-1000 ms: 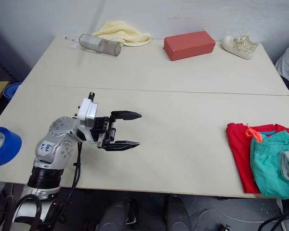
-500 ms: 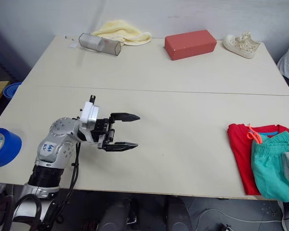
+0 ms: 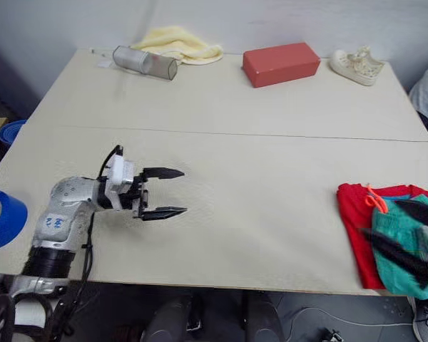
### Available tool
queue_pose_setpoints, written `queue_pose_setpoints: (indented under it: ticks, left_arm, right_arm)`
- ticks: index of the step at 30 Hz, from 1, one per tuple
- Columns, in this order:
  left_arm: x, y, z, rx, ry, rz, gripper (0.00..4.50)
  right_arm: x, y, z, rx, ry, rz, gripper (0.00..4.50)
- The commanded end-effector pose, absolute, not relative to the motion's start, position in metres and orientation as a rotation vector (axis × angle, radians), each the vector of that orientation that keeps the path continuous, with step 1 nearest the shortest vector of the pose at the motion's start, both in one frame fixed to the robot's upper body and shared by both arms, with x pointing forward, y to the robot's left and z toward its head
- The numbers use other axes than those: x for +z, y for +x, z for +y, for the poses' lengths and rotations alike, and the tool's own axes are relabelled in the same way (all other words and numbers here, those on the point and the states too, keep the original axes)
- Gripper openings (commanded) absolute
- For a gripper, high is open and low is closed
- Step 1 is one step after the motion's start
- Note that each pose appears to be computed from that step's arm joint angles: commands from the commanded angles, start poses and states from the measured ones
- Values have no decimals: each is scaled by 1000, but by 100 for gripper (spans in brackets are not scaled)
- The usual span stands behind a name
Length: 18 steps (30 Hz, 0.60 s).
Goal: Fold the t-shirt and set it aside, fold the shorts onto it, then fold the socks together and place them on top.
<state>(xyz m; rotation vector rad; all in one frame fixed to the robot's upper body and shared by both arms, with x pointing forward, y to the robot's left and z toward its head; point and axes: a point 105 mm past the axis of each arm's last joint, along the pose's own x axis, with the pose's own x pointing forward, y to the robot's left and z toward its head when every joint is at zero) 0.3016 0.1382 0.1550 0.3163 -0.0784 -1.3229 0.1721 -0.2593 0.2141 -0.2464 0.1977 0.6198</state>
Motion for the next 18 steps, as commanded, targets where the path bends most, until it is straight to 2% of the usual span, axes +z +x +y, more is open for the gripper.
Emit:
queue_pose_setpoints:
  ticks: [1,5,9,14,18]
  left_arm:
    - [156,299,157,-1203,381,-76,450]
    - [143,292,176,-1129,420,-23,450]
    - [135,289,189,-1055,460,-5,450]
    - [135,286,194,-1009,473,-19,450]
    - [136,287,199,-974,473,-27,450]
  right_arm:
    - [205,196,-231,802,-398,86,446]
    - [183,226,-201,970,-465,14,446]
    - [159,252,-180,1044,-545,-55,446]
    - [138,266,-174,1074,-602,-93,446]
    - [134,272,-173,1049,-579,-119,446]
